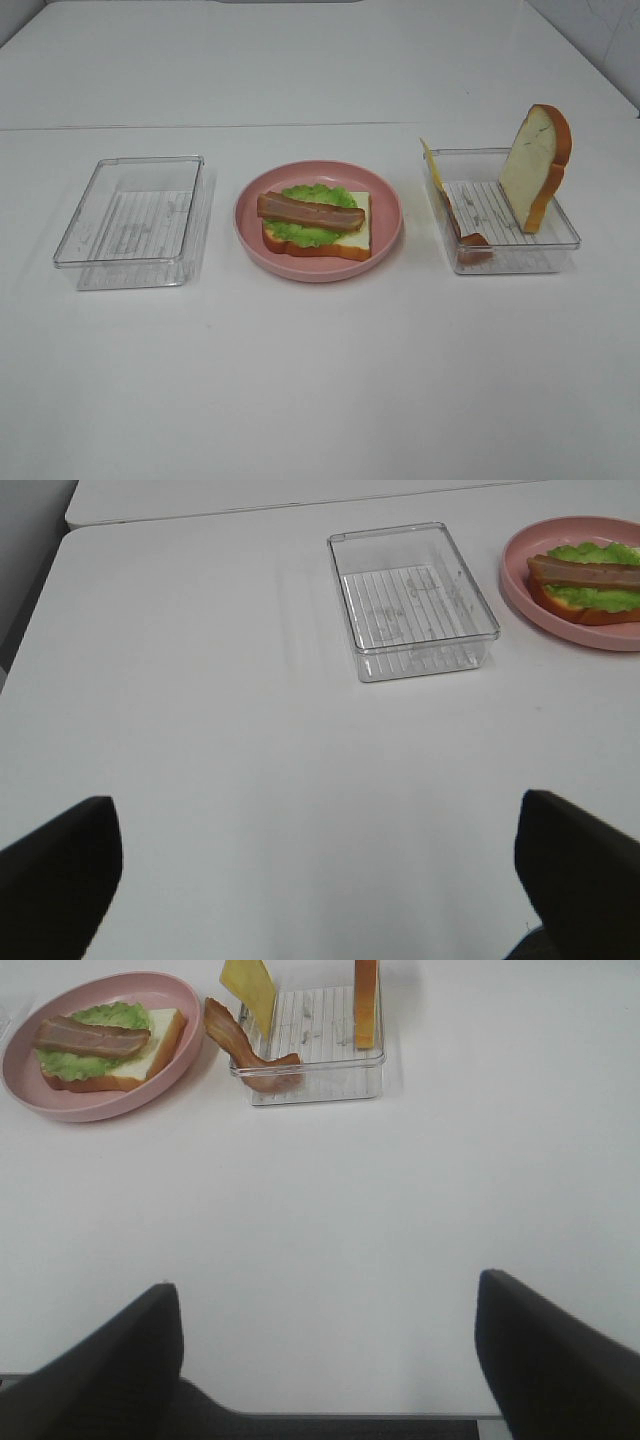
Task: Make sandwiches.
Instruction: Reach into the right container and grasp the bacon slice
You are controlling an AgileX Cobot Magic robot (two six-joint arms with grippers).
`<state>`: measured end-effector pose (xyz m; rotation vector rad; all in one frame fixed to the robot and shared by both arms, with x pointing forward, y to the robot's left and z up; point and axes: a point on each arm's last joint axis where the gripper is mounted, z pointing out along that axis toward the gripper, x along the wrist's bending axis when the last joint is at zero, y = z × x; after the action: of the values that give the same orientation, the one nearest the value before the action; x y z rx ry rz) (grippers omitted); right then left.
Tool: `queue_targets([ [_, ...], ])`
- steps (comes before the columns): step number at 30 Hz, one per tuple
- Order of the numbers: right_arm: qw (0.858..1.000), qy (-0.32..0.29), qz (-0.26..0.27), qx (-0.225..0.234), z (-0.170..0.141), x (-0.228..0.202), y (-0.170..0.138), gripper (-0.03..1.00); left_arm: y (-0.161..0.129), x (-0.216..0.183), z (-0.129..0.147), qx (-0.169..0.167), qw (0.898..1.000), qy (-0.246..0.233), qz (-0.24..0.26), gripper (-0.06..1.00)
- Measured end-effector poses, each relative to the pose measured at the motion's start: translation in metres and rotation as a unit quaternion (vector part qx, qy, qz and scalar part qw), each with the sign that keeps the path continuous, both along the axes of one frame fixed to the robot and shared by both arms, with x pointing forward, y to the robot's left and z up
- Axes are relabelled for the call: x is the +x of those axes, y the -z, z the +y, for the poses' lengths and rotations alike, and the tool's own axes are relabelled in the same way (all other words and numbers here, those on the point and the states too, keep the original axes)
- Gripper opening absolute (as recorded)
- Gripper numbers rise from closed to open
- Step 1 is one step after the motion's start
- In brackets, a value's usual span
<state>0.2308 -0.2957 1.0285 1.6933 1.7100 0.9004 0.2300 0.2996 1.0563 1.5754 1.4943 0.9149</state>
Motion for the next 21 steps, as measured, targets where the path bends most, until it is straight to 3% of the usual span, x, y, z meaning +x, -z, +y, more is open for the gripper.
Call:
queue_targets([
  [17,1.000,0.002,0.001,-0.003,-0.0005,0.0003,0.0000,0.78,-0.0001,0.0009,-0.0004,-0.003,1.000,-0.002,0.003,0.99],
  [21,1.000,0.002,0.019,-0.004,-0.0004,0.0051,-0.0002,0.78,-0.0001,0.0009,-0.0008,-0.003,1.000,-0.026,0.002,0.99],
])
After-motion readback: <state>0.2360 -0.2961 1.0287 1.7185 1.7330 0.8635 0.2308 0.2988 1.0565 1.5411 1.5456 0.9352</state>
